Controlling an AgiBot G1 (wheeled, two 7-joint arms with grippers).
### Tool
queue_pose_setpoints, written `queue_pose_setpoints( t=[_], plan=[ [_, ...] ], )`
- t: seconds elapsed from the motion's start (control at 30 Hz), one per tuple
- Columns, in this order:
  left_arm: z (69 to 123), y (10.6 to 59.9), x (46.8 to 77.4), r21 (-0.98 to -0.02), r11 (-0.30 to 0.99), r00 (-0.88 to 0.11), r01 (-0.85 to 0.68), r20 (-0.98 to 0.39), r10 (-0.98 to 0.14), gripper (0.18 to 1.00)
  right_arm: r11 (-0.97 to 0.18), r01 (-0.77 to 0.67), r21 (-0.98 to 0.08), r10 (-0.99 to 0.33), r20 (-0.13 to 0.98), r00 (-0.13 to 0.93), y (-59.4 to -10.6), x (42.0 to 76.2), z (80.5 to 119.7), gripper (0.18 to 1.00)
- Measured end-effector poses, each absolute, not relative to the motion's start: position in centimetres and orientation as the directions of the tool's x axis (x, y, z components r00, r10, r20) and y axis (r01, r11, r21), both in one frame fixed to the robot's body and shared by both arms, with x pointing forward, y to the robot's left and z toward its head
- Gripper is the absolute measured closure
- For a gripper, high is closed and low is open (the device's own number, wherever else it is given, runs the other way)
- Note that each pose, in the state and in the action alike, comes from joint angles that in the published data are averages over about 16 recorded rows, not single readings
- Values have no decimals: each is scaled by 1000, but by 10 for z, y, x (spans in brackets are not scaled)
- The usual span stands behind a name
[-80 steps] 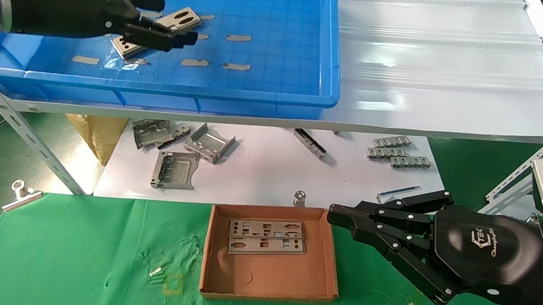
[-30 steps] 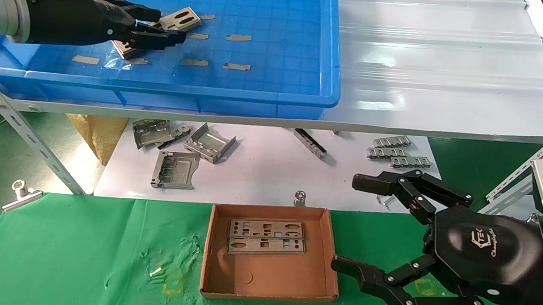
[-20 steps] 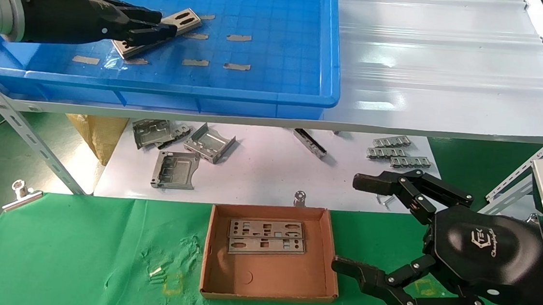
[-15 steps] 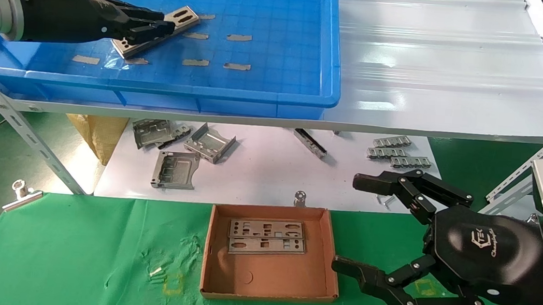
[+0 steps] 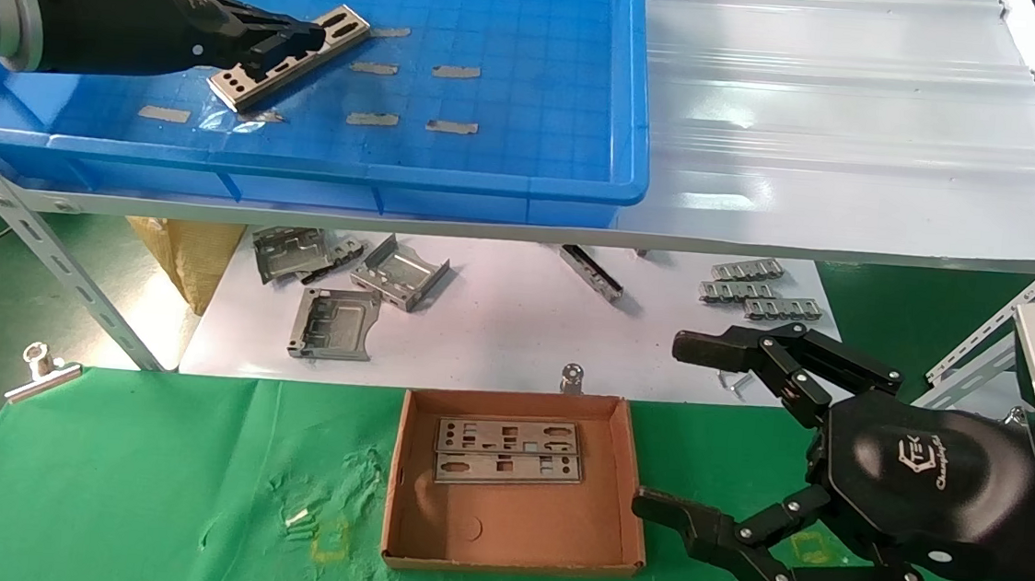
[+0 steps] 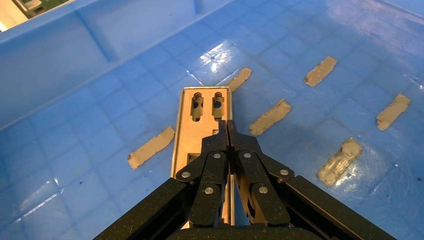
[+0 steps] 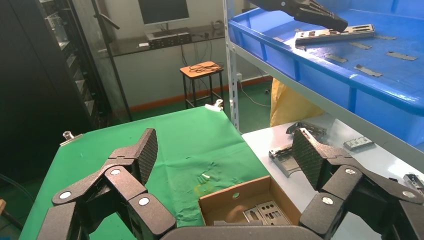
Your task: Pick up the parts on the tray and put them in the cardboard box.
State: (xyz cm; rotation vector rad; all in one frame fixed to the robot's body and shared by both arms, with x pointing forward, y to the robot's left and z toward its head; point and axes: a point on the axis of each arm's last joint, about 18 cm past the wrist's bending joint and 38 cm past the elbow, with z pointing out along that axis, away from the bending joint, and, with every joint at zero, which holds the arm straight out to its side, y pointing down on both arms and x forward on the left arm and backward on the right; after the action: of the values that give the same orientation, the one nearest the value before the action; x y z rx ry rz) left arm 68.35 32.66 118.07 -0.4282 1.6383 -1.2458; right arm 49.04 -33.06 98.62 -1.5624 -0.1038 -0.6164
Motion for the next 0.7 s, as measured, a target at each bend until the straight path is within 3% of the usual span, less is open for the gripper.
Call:
queue_pose_setpoints(
  t=[0.37,0.7],
  plan=[
    [1190,324,678,-830,459,-427,318,-557,-712,982,-108,428,-898,-300,439,847,-331,490,986,178],
    [1194,327,678,-828,466,-411,313,-560,-719,909,-108,428,-898,-300,439,847,-331,490,986,178]
  ],
)
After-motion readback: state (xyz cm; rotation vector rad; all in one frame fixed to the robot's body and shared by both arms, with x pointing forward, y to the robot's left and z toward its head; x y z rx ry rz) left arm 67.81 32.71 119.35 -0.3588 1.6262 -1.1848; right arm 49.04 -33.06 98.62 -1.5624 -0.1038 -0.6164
